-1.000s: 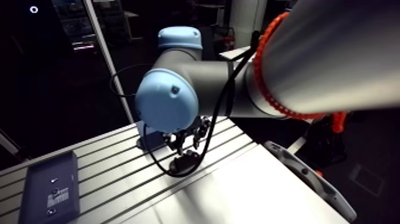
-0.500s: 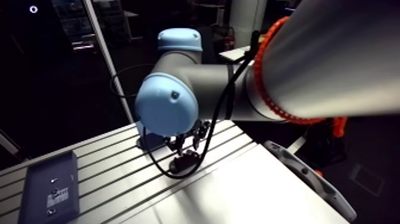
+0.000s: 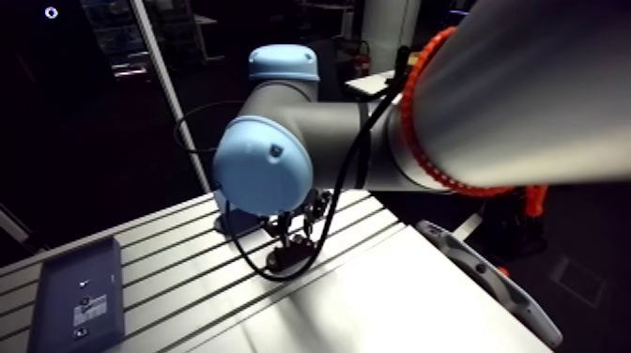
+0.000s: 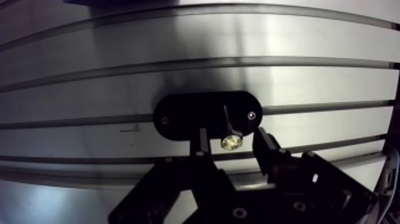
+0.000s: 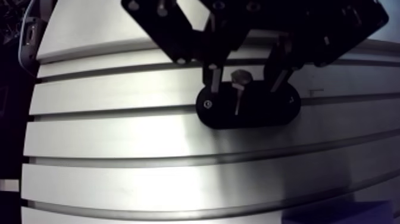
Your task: Pick up the M10 bolt and insert it into the hex recess until seated.
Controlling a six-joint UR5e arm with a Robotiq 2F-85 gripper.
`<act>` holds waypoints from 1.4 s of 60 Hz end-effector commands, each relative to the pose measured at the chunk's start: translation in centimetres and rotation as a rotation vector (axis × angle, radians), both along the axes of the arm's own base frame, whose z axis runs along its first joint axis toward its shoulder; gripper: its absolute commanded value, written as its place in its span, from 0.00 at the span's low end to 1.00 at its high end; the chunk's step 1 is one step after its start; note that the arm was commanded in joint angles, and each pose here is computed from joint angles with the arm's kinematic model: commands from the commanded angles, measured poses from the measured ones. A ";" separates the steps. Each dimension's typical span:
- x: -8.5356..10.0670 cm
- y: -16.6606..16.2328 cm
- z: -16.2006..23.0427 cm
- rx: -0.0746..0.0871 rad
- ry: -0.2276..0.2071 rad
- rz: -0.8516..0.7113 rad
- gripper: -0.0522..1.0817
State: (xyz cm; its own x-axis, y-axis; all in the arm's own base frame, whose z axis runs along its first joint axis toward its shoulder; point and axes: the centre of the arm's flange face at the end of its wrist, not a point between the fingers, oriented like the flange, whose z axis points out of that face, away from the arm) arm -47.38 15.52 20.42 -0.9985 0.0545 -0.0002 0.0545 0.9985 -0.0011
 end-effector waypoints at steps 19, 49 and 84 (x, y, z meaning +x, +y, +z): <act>0.0 0.0 -0.1 -0.001 -0.001 -0.001 0.54; 0.0 0.0 -0.1 -0.001 -0.001 0.000 0.58; 0.0 0.0 -0.1 -0.001 -0.001 0.001 0.62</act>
State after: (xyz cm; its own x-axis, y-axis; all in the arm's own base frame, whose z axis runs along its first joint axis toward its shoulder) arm -47.37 15.60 20.33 -0.9985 0.0552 -0.0015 0.0552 0.9985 -0.0018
